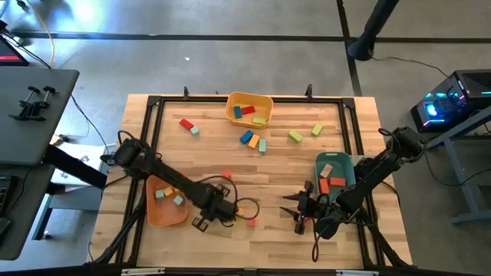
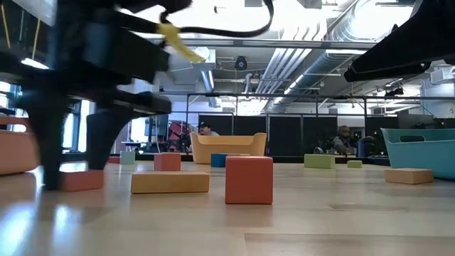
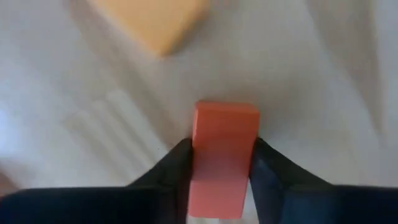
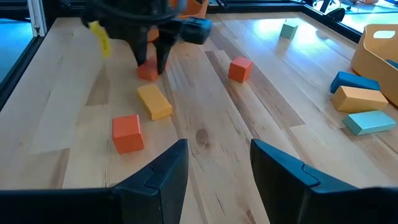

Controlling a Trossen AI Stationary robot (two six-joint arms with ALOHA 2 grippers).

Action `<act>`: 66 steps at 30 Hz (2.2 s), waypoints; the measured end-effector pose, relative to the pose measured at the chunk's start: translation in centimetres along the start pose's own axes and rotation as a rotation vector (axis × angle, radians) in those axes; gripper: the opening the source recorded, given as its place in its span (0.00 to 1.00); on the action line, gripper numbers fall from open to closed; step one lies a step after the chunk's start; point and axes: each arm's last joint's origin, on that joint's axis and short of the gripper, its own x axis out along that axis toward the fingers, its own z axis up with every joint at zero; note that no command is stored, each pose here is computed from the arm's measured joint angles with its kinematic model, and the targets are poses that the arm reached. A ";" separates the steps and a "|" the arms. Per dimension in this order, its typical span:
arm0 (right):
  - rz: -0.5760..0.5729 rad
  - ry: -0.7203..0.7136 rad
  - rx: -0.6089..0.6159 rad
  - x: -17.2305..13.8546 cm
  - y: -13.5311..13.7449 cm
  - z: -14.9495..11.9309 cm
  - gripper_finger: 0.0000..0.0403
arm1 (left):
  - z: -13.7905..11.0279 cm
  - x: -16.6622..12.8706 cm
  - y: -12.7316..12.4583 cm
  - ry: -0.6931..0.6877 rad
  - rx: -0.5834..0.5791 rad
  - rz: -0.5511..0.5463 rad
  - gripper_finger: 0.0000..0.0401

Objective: Sort blocks by size
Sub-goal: Put the thin orange rectangular block into the yellow bin, then put the thick red rectangular block into the green bin

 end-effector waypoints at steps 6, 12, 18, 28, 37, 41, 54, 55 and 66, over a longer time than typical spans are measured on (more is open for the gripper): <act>-0.003 0.000 0.002 0.1 -0.1 0.0 0.42 | 1.6 -2.8 4.0 -0.045 -0.111 0.095 0.19; 0.010 0.008 0.003 0.1 0.0 0.0 0.42 | 1.4 -6.8 10.8 -0.052 -0.268 0.326 0.19; 0.010 0.008 0.006 0.1 0.0 0.0 0.42 | -2.5 -8.2 21.0 -0.145 -0.532 0.487 0.19; -0.008 0.008 0.013 0.5 -0.3 0.2 0.42 | -11.2 -6.7 33.4 -0.373 -0.882 0.530 0.20; -0.025 0.026 0.032 1.5 -1.1 0.5 0.42 | -14.3 -3.5 35.7 -0.303 -0.948 0.487 0.31; -0.018 0.037 0.037 1.7 -1.2 0.6 0.42 | -14.3 -3.7 35.7 -0.305 -0.947 0.489 0.41; -0.016 0.038 0.072 1.7 -1.2 0.6 0.42 | -12.8 -12.1 29.6 -0.394 -0.937 0.555 0.49; -0.017 0.038 0.080 1.7 -1.2 0.6 0.42 | -12.0 -12.5 28.4 -0.442 -0.914 0.552 0.48; -0.005 0.014 0.113 1.7 -1.0 0.9 0.42 | -3.3 -10.4 11.3 -0.994 -0.590 0.407 0.44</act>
